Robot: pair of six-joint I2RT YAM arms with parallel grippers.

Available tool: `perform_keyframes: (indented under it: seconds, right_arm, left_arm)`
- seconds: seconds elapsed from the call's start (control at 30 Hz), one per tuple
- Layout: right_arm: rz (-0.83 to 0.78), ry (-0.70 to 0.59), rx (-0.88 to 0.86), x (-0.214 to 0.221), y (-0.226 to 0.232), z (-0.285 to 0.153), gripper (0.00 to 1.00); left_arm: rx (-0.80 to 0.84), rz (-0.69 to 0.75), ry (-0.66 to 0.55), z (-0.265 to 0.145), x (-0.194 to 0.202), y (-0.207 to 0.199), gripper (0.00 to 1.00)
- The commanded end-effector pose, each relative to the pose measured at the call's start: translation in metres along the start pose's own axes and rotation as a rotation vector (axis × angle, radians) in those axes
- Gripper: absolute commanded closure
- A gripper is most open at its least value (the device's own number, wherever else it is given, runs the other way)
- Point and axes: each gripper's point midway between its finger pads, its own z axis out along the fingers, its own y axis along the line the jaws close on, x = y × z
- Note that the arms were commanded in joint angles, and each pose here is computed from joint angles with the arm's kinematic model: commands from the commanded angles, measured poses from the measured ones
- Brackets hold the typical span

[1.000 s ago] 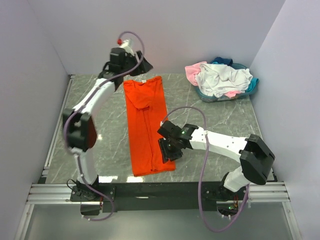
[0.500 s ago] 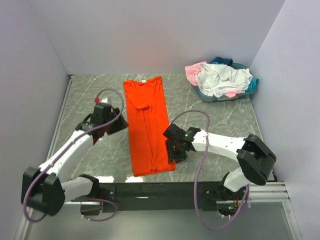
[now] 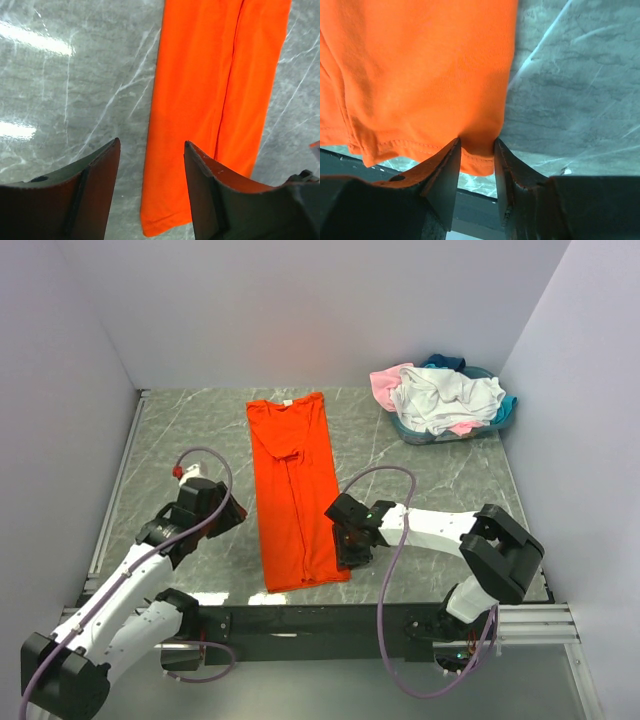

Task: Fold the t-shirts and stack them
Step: Fold the tshirt

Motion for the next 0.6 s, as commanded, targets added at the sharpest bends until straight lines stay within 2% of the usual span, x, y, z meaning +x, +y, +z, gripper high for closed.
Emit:
perform_keyframes:
  seconds: [0.0,0.37,0.57]
  right_arm:
    - [0.014,-0.056,0.059,-0.007,-0.012,0.016,0.60]
    - [0.035,-0.069,0.117,0.014,-0.033,0.023,0.62]
    - [0.042,-0.090,0.160,0.022,-0.037,0.022,0.62]
  left_arm:
    - [0.006,0.000,-0.016,0.004,0.005,-0.001,0.41]
    - [0.084,0.016,0.126,0.007,0.091,-0.014,0.47]
    - [0.111,-0.002,0.164,0.012,0.116,-0.012,0.49]
